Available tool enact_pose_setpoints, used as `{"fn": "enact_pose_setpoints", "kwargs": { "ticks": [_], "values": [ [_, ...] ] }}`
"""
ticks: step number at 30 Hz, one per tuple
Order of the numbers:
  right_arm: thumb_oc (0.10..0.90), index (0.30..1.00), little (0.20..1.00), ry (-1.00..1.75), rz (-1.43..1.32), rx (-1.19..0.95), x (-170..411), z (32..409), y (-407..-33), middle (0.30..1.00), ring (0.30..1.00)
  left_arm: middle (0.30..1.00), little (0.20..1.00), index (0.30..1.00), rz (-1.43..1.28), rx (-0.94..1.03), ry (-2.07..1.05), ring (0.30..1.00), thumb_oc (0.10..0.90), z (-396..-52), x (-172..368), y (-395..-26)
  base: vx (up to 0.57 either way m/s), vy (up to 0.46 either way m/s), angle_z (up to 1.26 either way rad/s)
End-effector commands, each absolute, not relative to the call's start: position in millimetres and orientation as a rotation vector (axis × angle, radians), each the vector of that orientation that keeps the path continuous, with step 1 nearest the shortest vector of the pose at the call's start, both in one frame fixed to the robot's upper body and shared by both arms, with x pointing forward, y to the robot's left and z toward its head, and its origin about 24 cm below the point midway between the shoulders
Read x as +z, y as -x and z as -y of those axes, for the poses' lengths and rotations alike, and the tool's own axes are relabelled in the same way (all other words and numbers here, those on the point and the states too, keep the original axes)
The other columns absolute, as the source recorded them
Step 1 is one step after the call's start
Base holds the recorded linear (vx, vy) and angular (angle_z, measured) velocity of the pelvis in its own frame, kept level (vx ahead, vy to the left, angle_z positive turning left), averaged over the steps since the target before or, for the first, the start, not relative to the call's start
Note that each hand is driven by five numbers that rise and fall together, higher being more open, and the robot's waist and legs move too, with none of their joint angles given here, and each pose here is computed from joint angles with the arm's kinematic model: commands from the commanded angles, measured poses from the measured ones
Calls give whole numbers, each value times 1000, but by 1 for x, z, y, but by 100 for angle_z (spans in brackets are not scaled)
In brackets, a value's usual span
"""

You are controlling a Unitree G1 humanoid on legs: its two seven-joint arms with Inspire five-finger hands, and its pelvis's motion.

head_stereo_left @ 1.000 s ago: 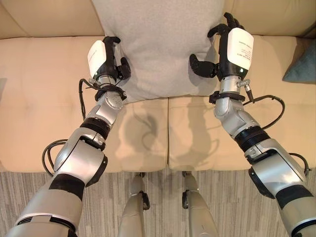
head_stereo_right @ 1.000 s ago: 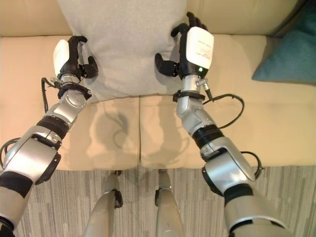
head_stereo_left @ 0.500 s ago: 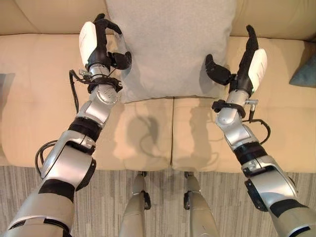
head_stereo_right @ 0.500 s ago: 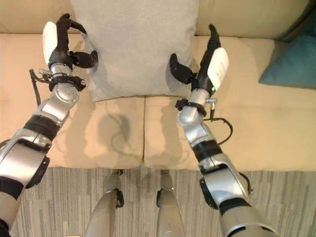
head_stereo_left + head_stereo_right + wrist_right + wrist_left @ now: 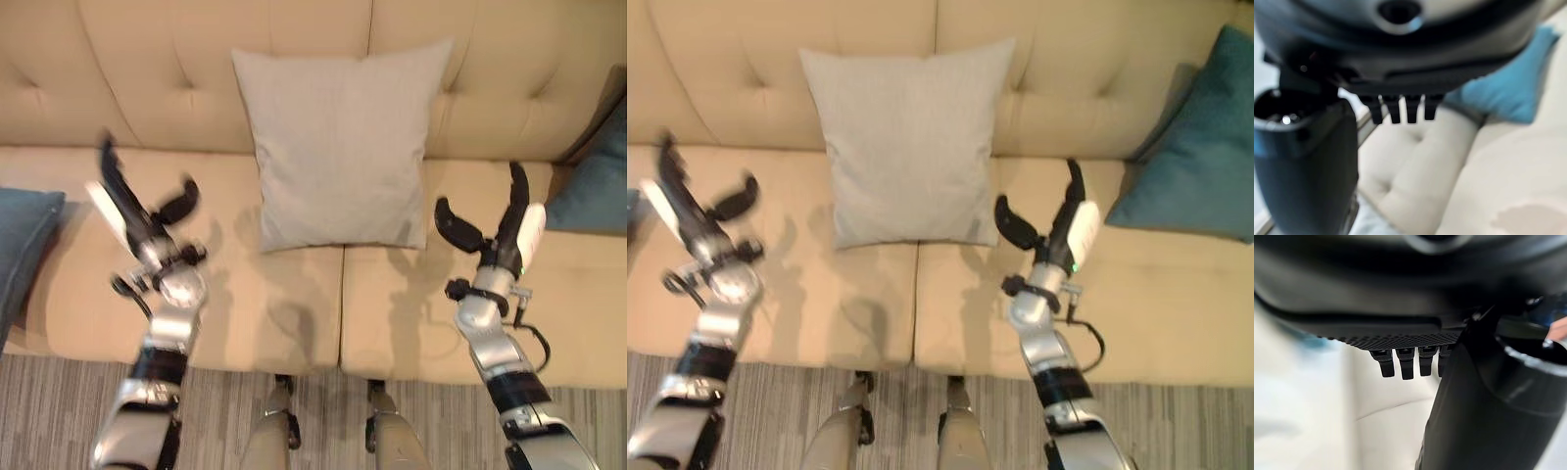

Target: Pick up all the scattered cushions and arrange them neatly on the sofa.

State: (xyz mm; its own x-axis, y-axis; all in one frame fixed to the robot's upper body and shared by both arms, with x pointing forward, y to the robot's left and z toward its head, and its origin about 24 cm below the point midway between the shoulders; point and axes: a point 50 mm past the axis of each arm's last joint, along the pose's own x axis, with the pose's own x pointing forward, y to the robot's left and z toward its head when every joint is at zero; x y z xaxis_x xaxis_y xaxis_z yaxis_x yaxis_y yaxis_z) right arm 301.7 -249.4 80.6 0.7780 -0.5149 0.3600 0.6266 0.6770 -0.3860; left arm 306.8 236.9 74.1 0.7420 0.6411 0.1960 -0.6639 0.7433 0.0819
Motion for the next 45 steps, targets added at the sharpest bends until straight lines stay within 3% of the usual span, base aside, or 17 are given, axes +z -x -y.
{"fn": "enact_pose_setpoints", "kwargs": {
  "ticks": [1, 3, 7, 9, 15, 20, 27, 33, 36, 37, 45],
  "values": [
    [800, 900, 900, 581, 232, -695, 74, 282, -276, 900, 900, 900, 900, 900, 134, 706, -99, 900, 800, -246, 48, -286, 32, 26, 3],
    [800, 900, 900, 615, 54, -730, 40, 302, -245, 900, 900, 900, 900, 900, -71, 645, -62, 900, 800, -242, -3, -248, 6, 55, 5],
    [800, 900, 900, 558, -78, -761, 11, 302, -223, 900, 900, 900, 900, 900, -277, 571, -60, 900, 800, -230, -46, -219, -62, 76, 7],
    [800, 900, 900, 502, -189, -769, -11, 298, -205, 900, 900, 900, 900, 900, -412, 617, 153, 900, 800, -226, -75, -187, -68, 25, -8],
    [800, 900, 900, 388, -247, -777, -26, 284, -193, 900, 900, 900, 900, 900, -524, 563, 201, 900, 800, -215, -95, -172, -132, -158, 25],
    [800, 900, 900, 300, -195, -737, -22, 271, -214, 900, 900, 900, 900, 900, -631, 602, 105, 900, 800, -226, -108, -174, -287, -397, 159],
    [800, 900, 900, 331, -83, -564, -2, 247, -243, 900, 900, 900, 900, 900, -699, 631, 213, 900, 800, -206, -119, -178, -364, -271, 93],
    [800, 900, 900, 306, -160, -467, -21, 232, -238, 900, 900, 900, 900, 900, -959, 617, 131, 900, 800, -199, -152, -121, -222, -43, 69],
    [800, 900, 900, 292, -187, -455, -27, 229, -235, 900, 900, 900, 900, 900, -994, 613, 110, 900, 800, -200, -155, -114, -64, 55, 74],
    [800, 900, 900, 257, -250, -410, -41, 223, -225, 900, 900, 900, 900, 900, -1102, 600, 51, 900, 800, -205, -163, -93, -66, 93, 58],
    [800, 900, 900, 293, -311, -328, -52, 221, -216, 900, 900, 900, 900, 900, -1220, 495, -119, 900, 800, -209, -169, -69, -7, 285, 120]
  ]
}}
